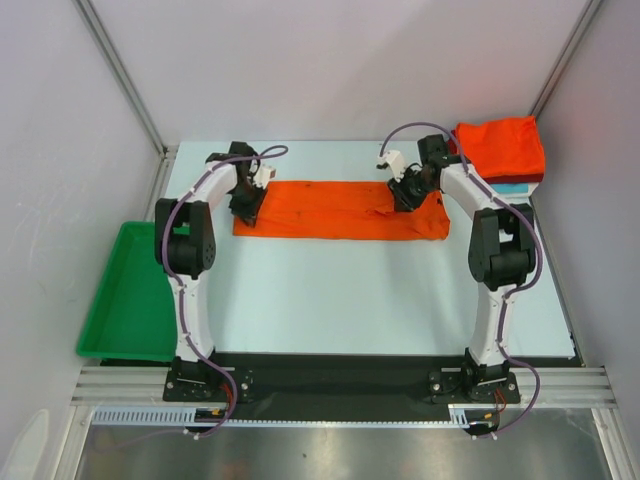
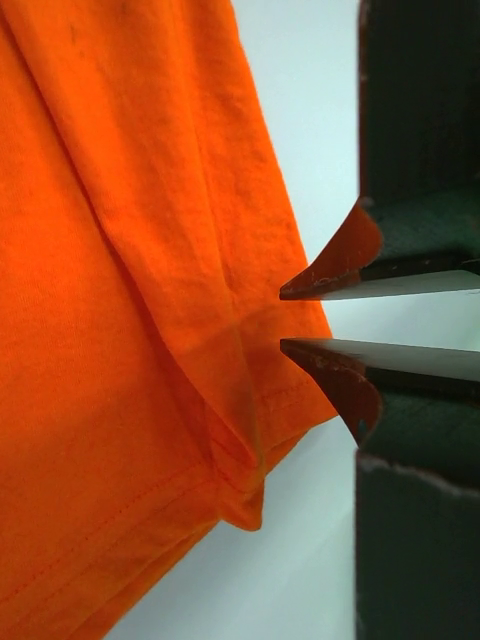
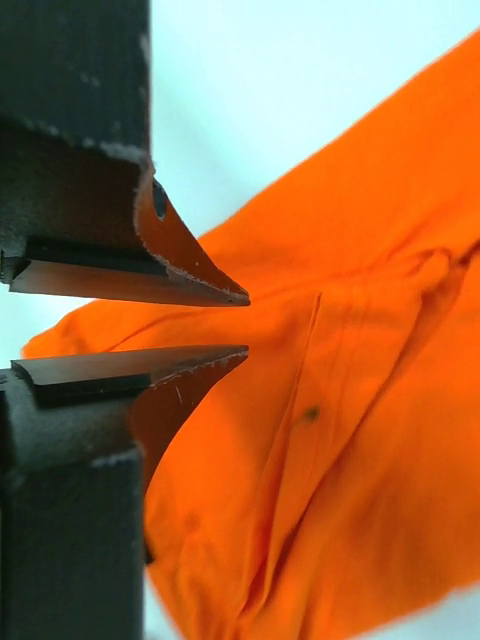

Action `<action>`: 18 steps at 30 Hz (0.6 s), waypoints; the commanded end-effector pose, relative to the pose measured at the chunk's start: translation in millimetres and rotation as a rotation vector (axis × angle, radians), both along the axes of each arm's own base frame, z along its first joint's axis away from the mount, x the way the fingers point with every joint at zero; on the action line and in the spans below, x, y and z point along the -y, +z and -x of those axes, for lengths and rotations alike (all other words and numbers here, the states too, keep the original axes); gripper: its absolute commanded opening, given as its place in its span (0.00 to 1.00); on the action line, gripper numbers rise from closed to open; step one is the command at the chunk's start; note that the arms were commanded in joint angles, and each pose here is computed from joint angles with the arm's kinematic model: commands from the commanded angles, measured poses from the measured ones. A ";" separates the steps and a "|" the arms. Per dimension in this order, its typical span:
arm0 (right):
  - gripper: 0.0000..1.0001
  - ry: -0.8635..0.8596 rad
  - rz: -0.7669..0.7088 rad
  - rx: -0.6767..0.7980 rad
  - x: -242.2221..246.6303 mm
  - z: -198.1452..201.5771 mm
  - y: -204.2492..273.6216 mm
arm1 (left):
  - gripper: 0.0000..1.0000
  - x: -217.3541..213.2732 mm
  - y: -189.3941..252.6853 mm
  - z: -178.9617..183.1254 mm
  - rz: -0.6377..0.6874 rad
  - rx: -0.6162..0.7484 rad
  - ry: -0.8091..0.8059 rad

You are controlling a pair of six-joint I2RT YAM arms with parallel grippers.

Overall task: Fold and stack the t-shirts
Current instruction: Fold the tshirt

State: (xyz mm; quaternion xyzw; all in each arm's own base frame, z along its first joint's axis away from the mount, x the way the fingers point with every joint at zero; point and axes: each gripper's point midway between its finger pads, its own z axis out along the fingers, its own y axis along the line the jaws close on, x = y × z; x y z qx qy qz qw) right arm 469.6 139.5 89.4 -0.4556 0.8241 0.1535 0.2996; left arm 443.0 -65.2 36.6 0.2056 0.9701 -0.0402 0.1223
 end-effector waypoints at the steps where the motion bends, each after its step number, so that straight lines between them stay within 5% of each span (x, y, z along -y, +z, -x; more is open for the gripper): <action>1: 0.26 0.044 -0.029 -0.031 -13.5 4.9 4.0 | 0.26 -9.7 -5.1 1.2 -0.044 -0.004 0.000; 18: 0.26 0.044 -0.024 -0.112 -28.3 7.7 -33.2 | 0.23 -20.3 -17.1 17.1 -0.096 -0.036 0.028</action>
